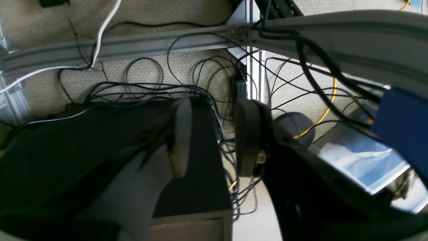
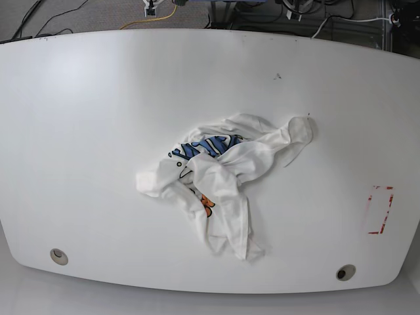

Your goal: Layout the t-shirt on the table in an organized manner, then fold the t-shirt properly

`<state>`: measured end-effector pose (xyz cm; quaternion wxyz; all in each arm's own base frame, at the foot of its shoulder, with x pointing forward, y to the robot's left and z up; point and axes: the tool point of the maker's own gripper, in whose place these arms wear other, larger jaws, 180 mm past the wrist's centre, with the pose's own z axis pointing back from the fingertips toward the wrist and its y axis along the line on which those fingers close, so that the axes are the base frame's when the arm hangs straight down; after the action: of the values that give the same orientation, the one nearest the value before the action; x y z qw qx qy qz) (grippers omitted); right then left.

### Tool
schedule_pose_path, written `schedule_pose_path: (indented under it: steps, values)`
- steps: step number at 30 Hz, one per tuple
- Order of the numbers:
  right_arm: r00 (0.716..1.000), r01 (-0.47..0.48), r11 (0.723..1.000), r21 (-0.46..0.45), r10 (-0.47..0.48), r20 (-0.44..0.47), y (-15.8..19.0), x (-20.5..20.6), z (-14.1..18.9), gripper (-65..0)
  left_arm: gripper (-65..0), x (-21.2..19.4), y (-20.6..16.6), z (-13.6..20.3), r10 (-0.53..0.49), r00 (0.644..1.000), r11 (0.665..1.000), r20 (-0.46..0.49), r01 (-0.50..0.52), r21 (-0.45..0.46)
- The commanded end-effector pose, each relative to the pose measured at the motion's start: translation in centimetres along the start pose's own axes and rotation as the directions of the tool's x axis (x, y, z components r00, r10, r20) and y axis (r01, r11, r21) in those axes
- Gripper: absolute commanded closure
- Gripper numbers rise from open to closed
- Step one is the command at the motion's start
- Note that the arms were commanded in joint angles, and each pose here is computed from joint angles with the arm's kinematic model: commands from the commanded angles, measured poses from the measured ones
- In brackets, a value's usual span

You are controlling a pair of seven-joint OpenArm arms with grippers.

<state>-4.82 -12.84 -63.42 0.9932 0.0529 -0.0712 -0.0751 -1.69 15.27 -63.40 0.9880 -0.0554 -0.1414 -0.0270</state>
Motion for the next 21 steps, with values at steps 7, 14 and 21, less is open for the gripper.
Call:
schedule_pose_path:
  steps: [7, 14, 21]
  values:
    - [0.998, -0.019, 1.0, -0.011, 0.019, 0.058, -0.7, -0.8, 2.6, -7.6, -20.4, -0.1, 1.0, 2.2, 0.032, 0.997, 0.999, 0.068, -0.033, 0.024]
    - [0.992, -0.039, 0.999, -0.017, 0.04, 0.117, -0.9, -0.5, 5.0, -3.6, -20.3, -0.1, 1.1, 3.8, 0.006, 0.995, 0.999, 0.102, -0.009, 0.031]
    - [0.989, -0.057, 0.998, -0.021, 0.06, 0.135, -0.9, -0.6, 7.2, -3.6, -20.3, 0.4, 1.0, 5.8, -0.02, 0.989, 0.999, 0.15, 0.015, 0.038]
